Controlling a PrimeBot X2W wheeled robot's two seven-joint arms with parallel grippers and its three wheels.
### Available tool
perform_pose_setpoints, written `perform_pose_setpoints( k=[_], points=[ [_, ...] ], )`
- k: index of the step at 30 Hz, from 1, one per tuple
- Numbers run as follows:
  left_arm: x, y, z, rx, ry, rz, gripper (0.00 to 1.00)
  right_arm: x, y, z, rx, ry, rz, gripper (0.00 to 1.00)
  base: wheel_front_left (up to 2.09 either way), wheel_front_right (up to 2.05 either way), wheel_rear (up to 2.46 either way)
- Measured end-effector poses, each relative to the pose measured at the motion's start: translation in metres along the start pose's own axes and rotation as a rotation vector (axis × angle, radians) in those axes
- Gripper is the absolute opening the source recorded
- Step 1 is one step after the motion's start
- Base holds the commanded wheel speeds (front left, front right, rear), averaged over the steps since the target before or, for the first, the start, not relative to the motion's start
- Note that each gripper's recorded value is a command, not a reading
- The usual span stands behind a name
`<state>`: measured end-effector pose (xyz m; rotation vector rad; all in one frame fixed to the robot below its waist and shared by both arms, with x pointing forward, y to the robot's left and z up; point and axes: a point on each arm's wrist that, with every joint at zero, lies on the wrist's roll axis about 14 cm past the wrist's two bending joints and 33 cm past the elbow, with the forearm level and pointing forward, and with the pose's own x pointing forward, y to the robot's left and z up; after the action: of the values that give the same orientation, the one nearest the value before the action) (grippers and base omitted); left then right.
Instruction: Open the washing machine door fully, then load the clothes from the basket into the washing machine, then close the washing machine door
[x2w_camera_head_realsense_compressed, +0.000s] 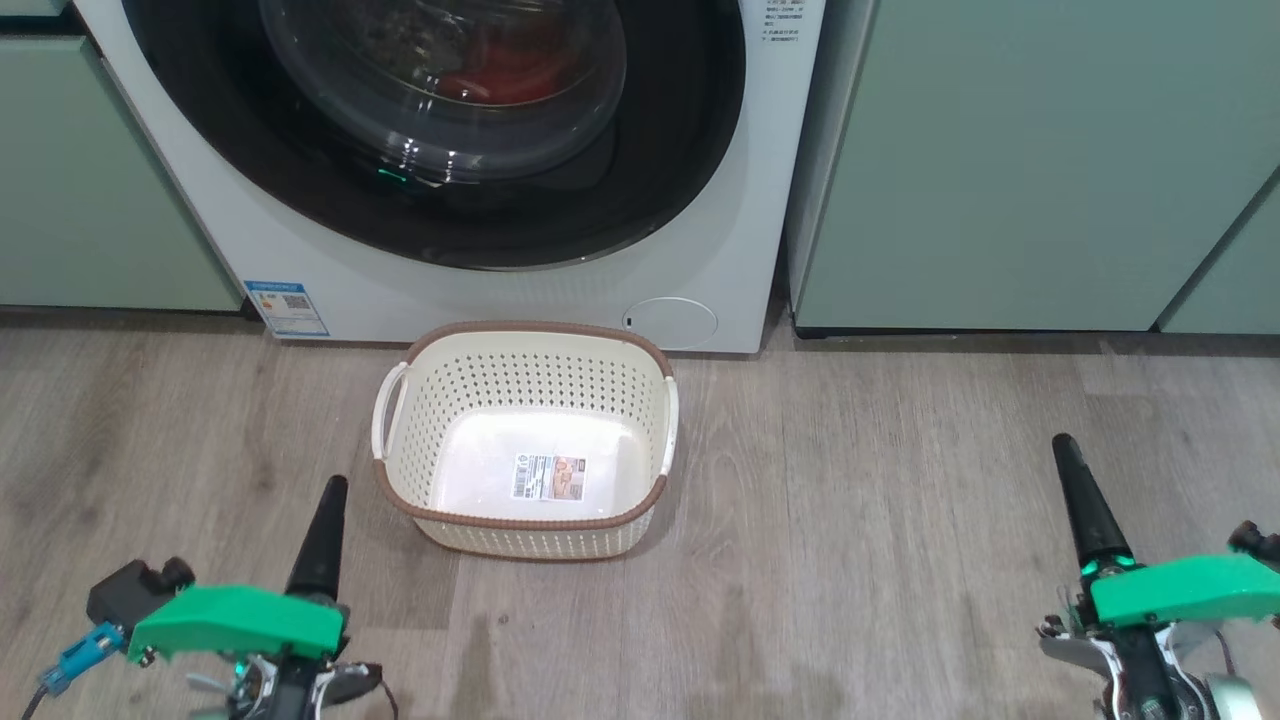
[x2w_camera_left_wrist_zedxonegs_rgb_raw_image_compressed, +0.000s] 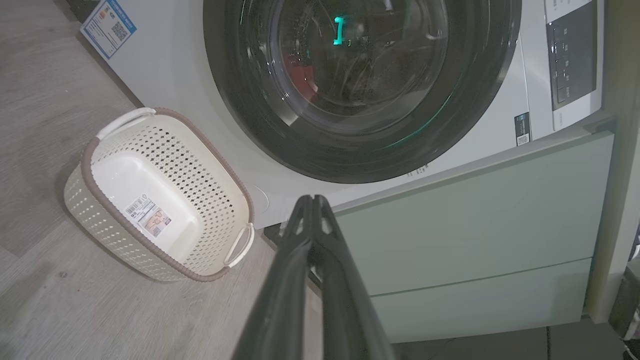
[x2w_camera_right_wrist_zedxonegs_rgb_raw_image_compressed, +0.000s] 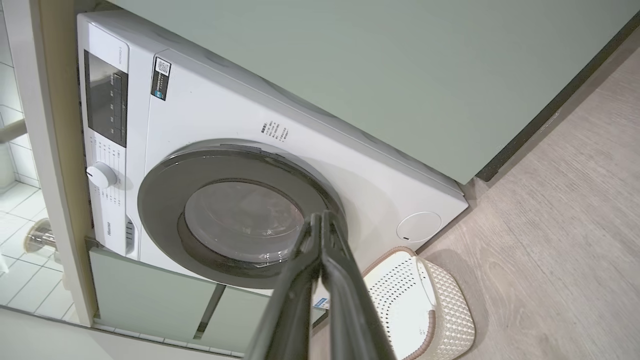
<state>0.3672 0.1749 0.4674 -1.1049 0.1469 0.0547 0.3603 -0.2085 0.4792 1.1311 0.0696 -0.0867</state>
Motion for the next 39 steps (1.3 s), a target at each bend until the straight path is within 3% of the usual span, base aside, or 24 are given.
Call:
perform_pose_setpoints(
  k=[39],
  points=[
    [0.005,-0.003,0.016,-0.465,-0.015,-0.047,0.00,0.013,0.002,-0.003,0.447,0.003,0.015,0.00,0.00,0.00,0.00]
  ],
)
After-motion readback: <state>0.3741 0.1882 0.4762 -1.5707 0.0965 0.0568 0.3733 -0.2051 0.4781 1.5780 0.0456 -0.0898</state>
